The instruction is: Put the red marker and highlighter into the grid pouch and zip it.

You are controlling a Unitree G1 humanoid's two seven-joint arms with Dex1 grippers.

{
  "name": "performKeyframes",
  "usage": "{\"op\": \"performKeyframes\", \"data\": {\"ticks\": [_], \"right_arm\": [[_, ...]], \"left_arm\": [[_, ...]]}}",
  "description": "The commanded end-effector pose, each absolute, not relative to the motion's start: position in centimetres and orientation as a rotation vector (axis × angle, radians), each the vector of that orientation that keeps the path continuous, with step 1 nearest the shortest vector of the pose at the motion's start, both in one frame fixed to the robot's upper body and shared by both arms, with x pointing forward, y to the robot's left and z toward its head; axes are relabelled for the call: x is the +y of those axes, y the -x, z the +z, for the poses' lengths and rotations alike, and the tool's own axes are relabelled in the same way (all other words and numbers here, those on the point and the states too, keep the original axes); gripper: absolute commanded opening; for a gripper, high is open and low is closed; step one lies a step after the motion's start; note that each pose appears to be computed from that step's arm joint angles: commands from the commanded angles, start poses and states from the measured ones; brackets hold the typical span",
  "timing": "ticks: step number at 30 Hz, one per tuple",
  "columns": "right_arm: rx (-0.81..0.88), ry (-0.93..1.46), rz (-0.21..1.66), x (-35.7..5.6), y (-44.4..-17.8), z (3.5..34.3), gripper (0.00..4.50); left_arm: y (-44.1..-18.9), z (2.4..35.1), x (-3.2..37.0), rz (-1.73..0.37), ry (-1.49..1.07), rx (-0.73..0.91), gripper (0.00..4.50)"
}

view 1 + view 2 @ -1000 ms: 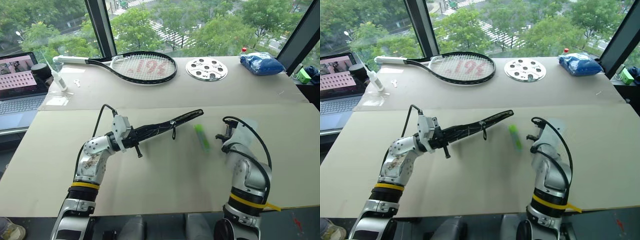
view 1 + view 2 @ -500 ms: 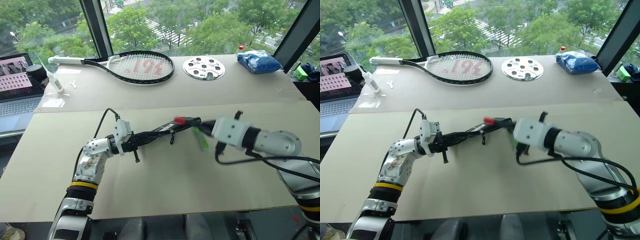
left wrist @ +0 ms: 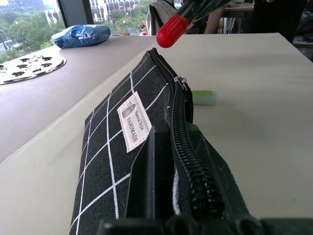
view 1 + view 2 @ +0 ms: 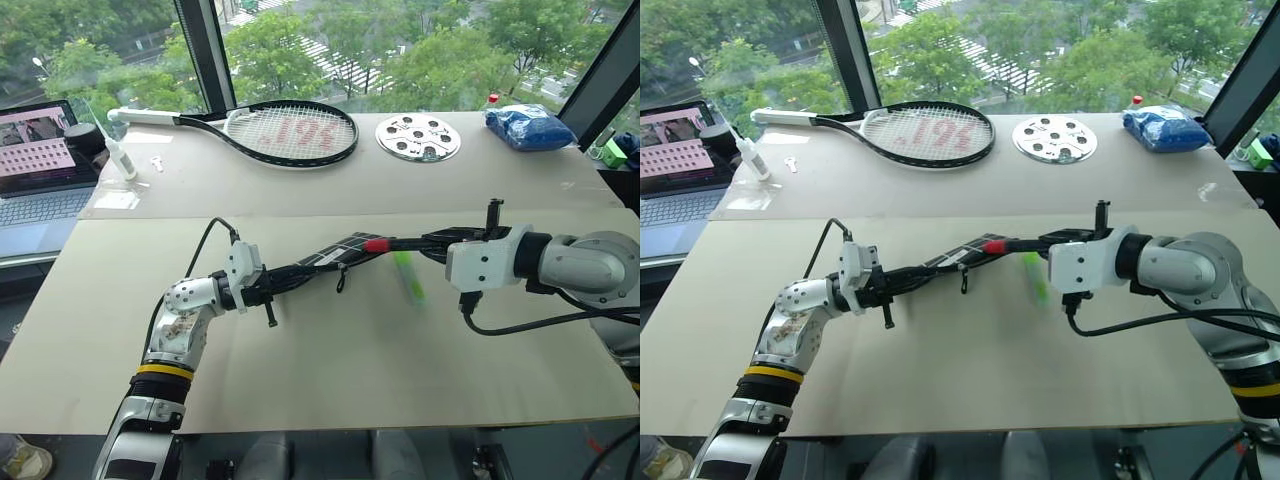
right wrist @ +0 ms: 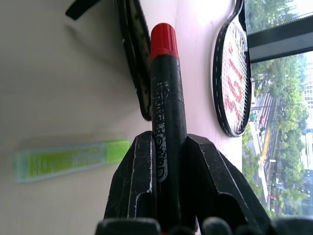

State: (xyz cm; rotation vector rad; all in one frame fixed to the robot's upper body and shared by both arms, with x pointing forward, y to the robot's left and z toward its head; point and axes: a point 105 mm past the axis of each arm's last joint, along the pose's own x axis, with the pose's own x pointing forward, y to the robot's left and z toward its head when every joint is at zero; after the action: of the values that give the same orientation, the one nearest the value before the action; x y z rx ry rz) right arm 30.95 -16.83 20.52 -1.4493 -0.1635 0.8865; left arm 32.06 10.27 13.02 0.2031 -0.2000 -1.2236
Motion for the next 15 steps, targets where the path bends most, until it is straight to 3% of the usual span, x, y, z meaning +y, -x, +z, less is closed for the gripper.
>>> {"op": "performKeyframes", "data": {"ticks": [1,7,15], "right_arm": [[-0.208,1.536,0.854,-17.4,-31.0,21.3,0.56],[-0.213,1.552,0.84,-17.5,-31.7,20.9,0.56],[-0.295,1.561,0.886,-14.8,-32.2,20.5,0.56]], "left_arm": [[-31.8,14.3,9.9,-1.239,-0.219,-0.25,0.0],[-31.8,14.2,9.8,-1.245,-0.221,-0.25,0.0],[-31.9,14.3,9.4,-1.259,-0.218,-0.256,0.0]]}}
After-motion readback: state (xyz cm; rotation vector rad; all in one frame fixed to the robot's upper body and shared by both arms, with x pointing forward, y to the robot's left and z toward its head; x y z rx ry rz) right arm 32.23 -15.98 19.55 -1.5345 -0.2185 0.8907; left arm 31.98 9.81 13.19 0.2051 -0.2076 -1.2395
